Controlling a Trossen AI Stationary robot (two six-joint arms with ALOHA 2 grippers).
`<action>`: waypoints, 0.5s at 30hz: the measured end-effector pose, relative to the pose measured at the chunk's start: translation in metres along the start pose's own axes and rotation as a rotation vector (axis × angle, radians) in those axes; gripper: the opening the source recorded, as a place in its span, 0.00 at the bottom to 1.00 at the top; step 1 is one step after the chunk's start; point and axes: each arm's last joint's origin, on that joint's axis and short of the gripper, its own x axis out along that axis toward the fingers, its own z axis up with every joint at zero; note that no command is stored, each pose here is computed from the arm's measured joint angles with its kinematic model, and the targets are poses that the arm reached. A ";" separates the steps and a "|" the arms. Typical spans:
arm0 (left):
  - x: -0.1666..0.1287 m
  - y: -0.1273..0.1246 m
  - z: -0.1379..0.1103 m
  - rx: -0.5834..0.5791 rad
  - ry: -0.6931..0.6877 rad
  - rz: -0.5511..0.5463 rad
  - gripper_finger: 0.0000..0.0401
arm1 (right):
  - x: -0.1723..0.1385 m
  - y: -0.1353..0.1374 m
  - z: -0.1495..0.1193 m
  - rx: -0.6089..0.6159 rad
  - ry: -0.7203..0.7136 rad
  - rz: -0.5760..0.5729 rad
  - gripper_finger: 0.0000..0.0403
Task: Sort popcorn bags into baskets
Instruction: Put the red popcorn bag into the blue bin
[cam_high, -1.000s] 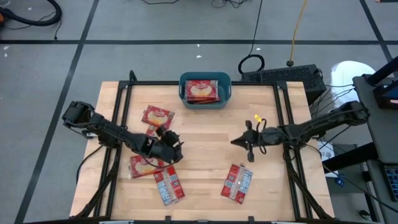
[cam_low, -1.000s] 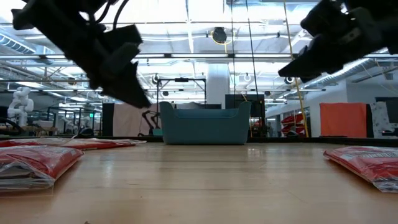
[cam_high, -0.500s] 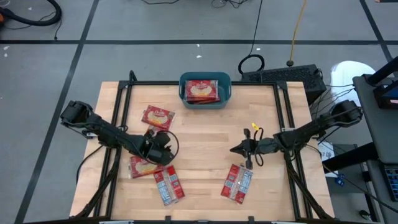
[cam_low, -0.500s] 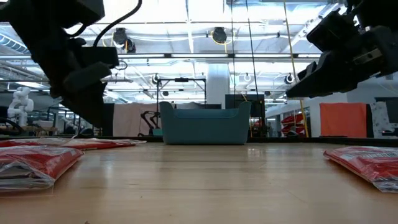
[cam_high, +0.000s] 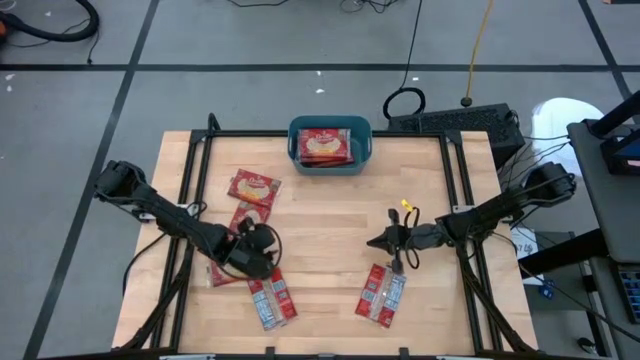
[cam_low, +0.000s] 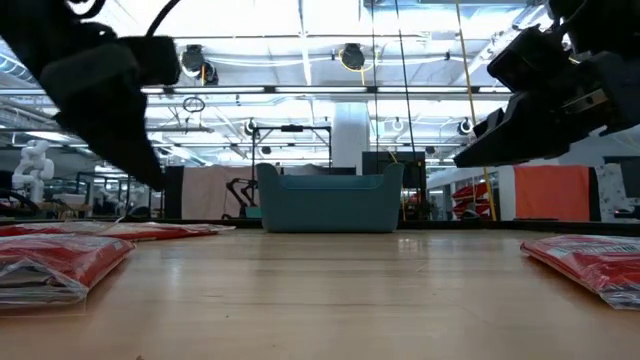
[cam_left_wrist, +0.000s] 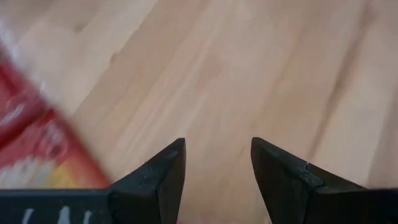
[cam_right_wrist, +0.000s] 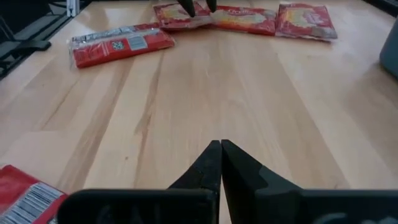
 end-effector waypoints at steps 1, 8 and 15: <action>0.000 -0.002 0.002 0.019 -0.021 -0.019 0.46 | 0.000 0.001 0.000 0.008 0.005 0.023 0.02; -0.001 -0.013 0.019 0.120 -0.211 -0.077 0.46 | -0.003 0.030 0.001 0.054 0.102 0.187 0.03; 0.003 -0.015 0.031 0.202 -0.295 -0.088 0.46 | -0.015 0.076 0.021 0.002 0.332 0.173 0.10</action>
